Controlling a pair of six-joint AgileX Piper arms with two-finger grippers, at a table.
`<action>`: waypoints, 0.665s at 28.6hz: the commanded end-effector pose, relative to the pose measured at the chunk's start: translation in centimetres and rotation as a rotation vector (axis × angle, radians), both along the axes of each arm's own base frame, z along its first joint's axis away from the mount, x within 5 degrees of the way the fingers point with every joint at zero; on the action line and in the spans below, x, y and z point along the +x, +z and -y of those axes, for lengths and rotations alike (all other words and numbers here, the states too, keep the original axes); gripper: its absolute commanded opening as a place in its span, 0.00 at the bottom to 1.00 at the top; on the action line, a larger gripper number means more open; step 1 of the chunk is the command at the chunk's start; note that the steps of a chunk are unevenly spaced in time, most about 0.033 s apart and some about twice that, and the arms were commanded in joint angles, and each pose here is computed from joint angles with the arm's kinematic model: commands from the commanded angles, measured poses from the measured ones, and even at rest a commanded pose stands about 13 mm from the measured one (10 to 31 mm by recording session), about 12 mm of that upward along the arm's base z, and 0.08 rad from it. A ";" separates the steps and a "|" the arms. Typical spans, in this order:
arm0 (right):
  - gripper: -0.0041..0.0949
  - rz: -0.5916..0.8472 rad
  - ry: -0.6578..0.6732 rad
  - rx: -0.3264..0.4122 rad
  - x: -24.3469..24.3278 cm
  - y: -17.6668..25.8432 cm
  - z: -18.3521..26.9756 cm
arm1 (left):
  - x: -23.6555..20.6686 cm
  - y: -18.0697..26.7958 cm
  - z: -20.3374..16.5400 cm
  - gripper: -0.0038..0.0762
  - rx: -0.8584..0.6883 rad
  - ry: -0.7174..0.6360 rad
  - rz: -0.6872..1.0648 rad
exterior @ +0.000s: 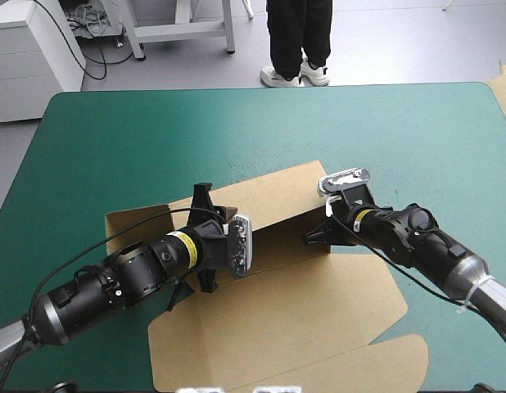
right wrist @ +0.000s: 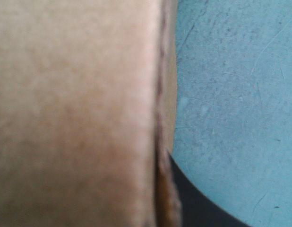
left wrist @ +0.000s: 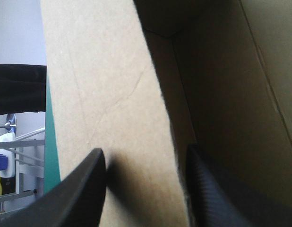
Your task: Fold the box
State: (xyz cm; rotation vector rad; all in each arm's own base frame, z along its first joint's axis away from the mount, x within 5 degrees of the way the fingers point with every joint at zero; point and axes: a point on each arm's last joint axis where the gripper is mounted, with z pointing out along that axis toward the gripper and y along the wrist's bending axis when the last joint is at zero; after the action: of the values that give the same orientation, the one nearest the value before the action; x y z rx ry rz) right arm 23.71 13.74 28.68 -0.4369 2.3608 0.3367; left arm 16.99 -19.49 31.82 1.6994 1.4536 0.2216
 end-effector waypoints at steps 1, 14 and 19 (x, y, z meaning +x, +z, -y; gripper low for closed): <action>0.03 0.079 -0.015 0.100 0.9 1.8 -0.9 | -0.1 1.1 0.0 0.48 -0.041 0.017 0.052; 0.03 -0.002 -0.097 0.104 2.4 0.9 0.0 | 0.7 1.9 -0.4 0.48 -0.003 0.070 0.202; 0.03 -0.040 -0.112 0.075 3.9 0.8 0.0 | 0.0 2.2 -0.2 0.44 0.049 0.096 0.265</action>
State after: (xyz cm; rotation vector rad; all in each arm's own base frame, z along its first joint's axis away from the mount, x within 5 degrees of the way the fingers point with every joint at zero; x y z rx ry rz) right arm 26.45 13.79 28.79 -0.3017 2.4247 0.3764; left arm 17.59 -19.20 32.33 1.6280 1.3956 0.4899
